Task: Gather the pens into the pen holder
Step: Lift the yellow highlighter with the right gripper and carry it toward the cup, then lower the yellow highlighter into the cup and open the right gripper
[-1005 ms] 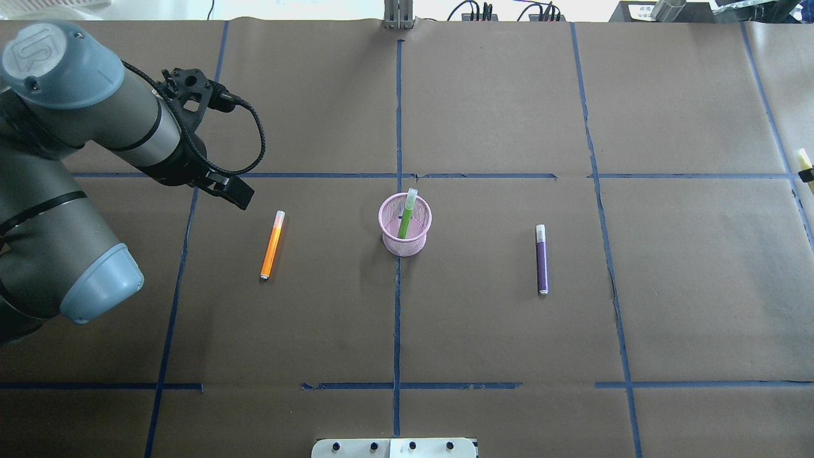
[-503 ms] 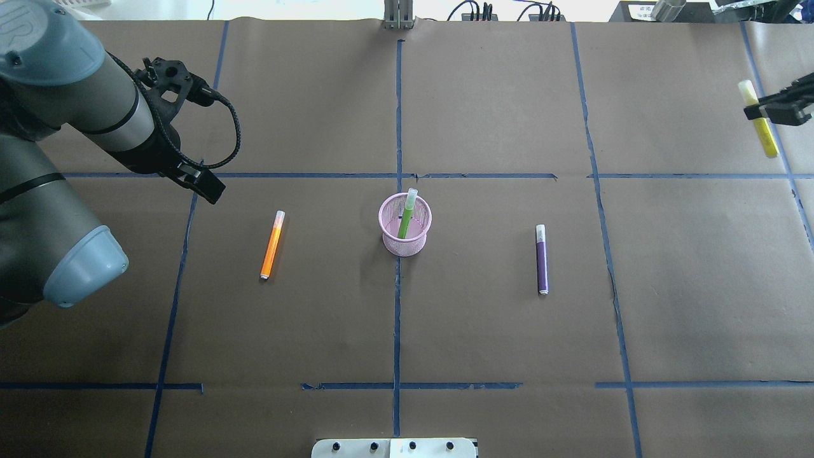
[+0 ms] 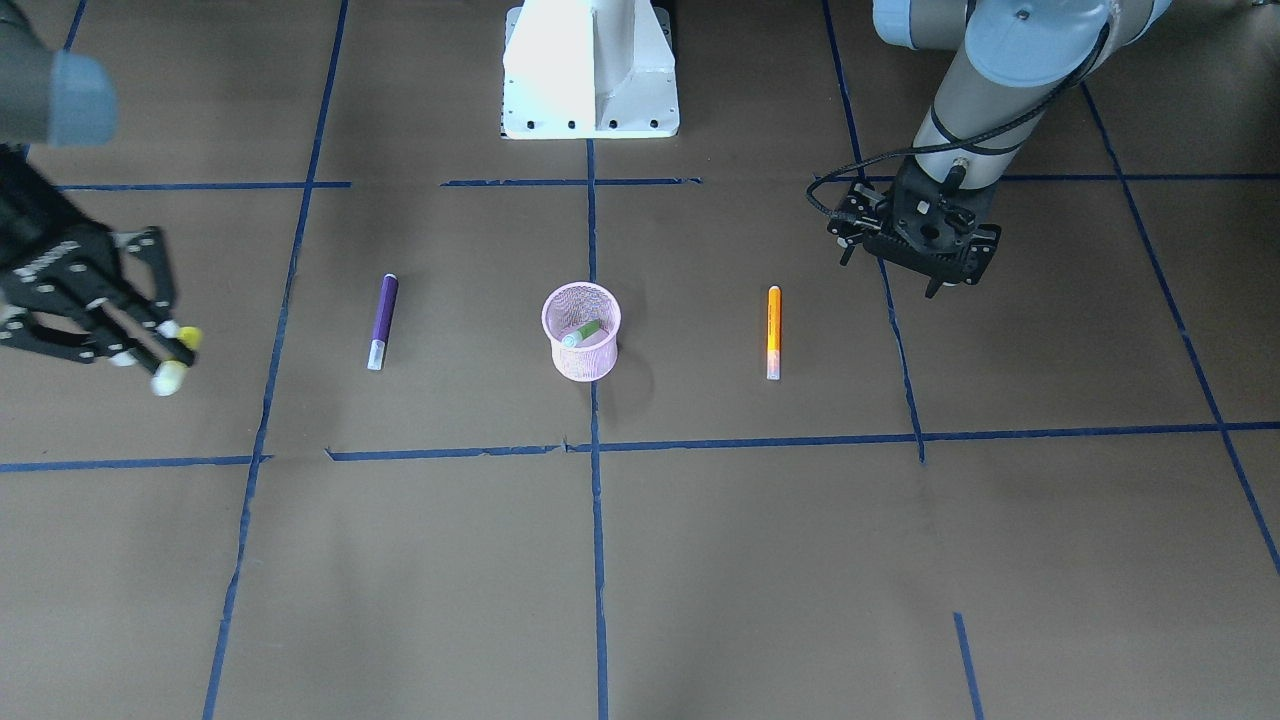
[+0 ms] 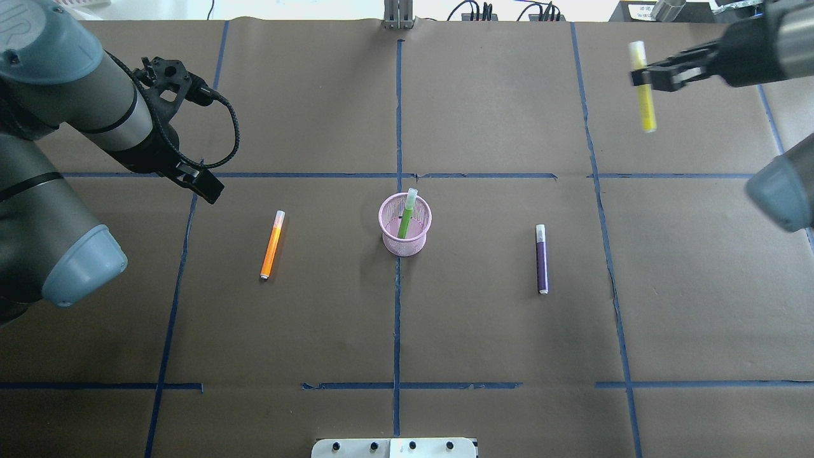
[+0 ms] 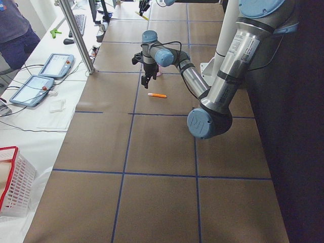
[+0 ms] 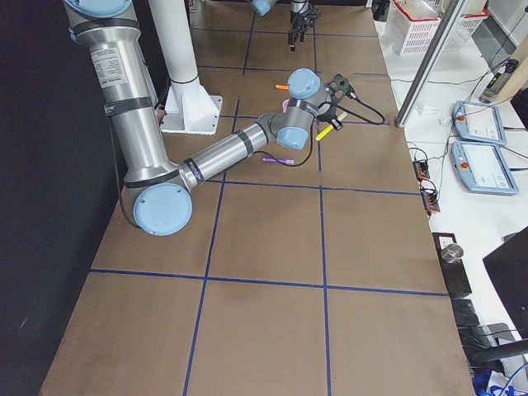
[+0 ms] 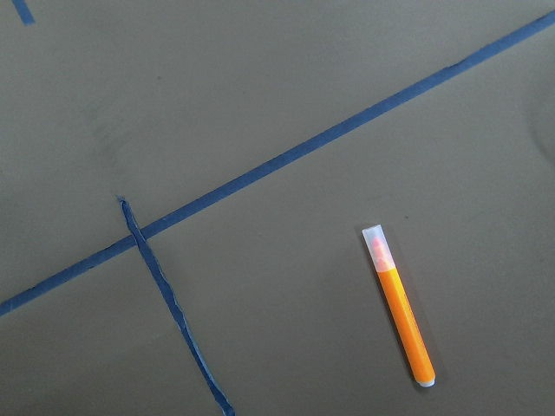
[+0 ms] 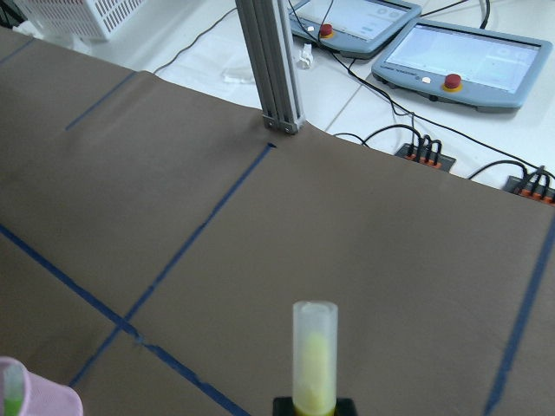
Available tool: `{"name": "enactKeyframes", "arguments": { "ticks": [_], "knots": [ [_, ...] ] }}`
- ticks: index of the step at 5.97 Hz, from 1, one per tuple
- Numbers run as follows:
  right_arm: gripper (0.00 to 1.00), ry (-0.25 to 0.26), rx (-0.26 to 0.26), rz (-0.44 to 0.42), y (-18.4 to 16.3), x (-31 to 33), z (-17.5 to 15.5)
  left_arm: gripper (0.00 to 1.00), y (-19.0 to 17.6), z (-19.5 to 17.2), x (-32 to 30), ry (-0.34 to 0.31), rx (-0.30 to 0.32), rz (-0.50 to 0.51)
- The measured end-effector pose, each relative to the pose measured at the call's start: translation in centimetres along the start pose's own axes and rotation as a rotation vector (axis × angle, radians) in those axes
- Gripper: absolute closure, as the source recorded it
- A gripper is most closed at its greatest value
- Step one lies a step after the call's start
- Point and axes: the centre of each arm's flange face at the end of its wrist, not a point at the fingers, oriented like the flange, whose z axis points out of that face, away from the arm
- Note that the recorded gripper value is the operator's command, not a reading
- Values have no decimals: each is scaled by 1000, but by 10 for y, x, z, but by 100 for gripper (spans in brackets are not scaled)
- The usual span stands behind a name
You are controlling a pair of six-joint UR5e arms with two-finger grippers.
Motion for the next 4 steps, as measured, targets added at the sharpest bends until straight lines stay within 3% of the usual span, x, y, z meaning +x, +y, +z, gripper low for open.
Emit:
{"name": "enactKeyframes", "arguments": {
  "ticks": [2,4],
  "knots": [
    [100,80,113,163,21,-121,67,0,-1,0,2,2,0,-6],
    [100,161,183,227,52,-215,106,0,-1,2,2,3,-3,-26]
  ]
}}
